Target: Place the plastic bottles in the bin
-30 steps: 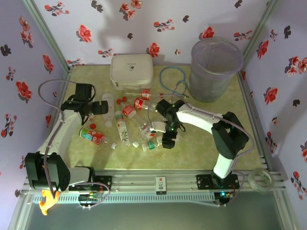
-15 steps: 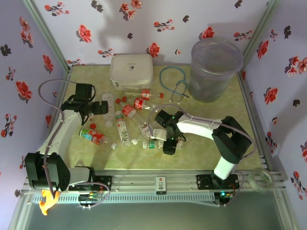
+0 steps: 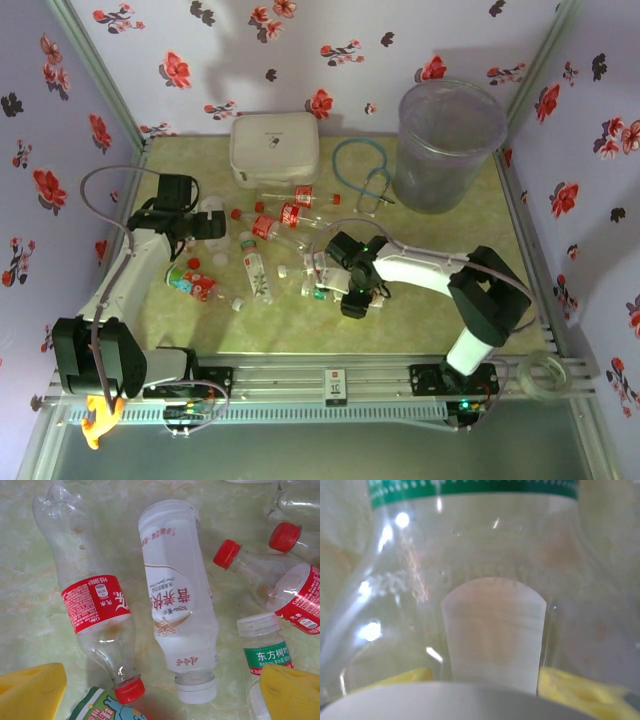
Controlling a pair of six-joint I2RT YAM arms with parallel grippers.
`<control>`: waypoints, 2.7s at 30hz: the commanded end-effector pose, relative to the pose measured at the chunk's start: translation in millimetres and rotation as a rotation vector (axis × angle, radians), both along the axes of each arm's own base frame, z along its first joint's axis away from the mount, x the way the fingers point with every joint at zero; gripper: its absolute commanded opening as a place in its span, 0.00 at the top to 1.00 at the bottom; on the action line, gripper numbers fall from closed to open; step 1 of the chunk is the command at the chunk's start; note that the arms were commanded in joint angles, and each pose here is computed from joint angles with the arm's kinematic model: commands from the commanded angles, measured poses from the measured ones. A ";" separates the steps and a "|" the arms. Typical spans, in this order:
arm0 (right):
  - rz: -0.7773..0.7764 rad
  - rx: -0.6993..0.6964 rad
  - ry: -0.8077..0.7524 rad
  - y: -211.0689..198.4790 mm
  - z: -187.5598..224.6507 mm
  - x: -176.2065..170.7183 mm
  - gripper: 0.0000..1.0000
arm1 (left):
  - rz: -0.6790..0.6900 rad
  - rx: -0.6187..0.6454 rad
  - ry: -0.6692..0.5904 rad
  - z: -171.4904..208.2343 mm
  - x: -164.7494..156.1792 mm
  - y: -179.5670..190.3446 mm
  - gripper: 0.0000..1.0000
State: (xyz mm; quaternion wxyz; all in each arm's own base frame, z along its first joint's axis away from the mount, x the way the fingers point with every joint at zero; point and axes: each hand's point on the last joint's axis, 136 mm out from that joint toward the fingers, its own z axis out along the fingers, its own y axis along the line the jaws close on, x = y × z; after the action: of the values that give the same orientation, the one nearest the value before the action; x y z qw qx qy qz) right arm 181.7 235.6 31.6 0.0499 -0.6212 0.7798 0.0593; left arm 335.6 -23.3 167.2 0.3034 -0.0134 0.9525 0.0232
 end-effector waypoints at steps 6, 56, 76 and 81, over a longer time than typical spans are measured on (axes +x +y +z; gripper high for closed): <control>-0.057 0.072 -0.111 -11.9 66.5 -1.1 0.53 | 0.028 -0.022 -0.018 10.0 0.7 4.1 0.00; -1.320 0.332 -0.751 -252.0 220.5 393.7 0.74 | -0.203 -0.371 -0.143 36.8 -18.4 -127.6 0.00; -1.331 0.256 -0.604 -260.1 151.5 398.9 0.35 | -0.152 -0.326 -0.108 23.3 -13.0 -120.4 0.00; -1.328 0.261 -0.608 -261.7 155.4 399.2 0.28 | -0.085 -0.278 -0.083 18.6 -10.0 -102.8 0.00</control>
State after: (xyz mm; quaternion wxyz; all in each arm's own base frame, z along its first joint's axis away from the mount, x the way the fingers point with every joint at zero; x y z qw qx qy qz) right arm 581.9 -22.2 194.2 0.3725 -0.0049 0.9253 -0.0714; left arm 320.2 -139.2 181.6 0.3383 0.0088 0.9294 -0.1474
